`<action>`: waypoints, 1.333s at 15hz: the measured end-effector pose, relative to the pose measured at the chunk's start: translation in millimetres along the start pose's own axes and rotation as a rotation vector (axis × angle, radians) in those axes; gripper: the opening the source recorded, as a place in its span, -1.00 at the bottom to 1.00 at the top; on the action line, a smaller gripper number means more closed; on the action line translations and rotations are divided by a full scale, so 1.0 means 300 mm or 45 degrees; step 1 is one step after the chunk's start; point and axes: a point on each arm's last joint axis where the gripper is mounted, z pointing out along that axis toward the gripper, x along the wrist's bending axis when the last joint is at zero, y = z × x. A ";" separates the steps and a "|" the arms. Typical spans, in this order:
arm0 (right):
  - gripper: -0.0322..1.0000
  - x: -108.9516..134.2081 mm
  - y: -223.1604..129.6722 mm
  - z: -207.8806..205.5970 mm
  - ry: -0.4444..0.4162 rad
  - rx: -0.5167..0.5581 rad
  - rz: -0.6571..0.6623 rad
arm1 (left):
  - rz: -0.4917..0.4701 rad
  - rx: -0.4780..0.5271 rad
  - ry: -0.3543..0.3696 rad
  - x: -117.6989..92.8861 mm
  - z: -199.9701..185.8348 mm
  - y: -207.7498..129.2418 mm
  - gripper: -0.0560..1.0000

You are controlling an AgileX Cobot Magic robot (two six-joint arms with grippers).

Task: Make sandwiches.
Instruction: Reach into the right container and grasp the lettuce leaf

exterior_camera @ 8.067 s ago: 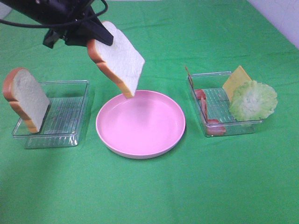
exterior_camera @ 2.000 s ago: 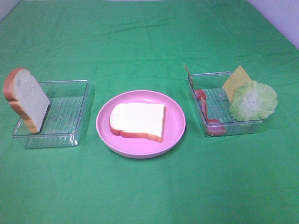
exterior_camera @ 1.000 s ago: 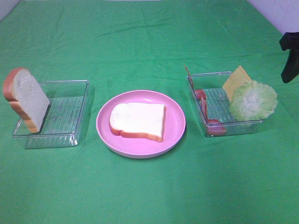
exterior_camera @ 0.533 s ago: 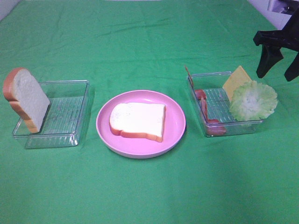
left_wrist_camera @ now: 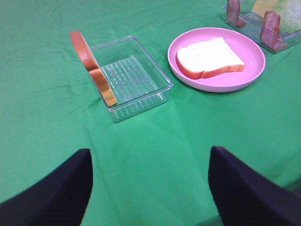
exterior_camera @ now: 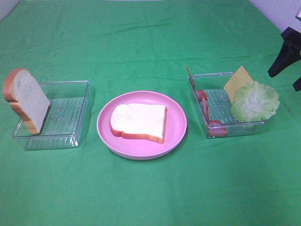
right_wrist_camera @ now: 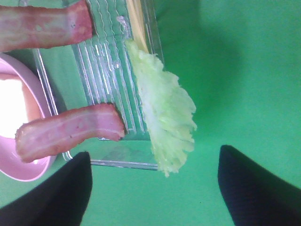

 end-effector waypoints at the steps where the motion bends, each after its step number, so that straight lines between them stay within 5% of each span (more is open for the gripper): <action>1: 0.46 -0.013 0.004 0.019 0.008 0.024 -0.014 | 0.000 0.000 0.000 0.000 0.000 0.000 0.36; 9: 0.43 -0.071 0.033 0.152 0.112 0.124 -0.004 | 0.003 0.000 0.001 0.000 0.000 0.000 0.36; 12: 0.13 -0.067 0.035 0.151 0.130 0.115 -0.022 | 0.003 0.000 0.001 0.000 0.000 0.000 0.36; 17: -0.66 -0.057 0.040 0.150 0.175 0.094 -0.051 | 0.003 0.000 0.001 0.000 0.000 0.000 0.36; 20: -0.90 -0.057 0.040 0.150 0.175 0.094 -0.051 | 0.003 0.000 0.001 0.000 0.000 0.000 0.36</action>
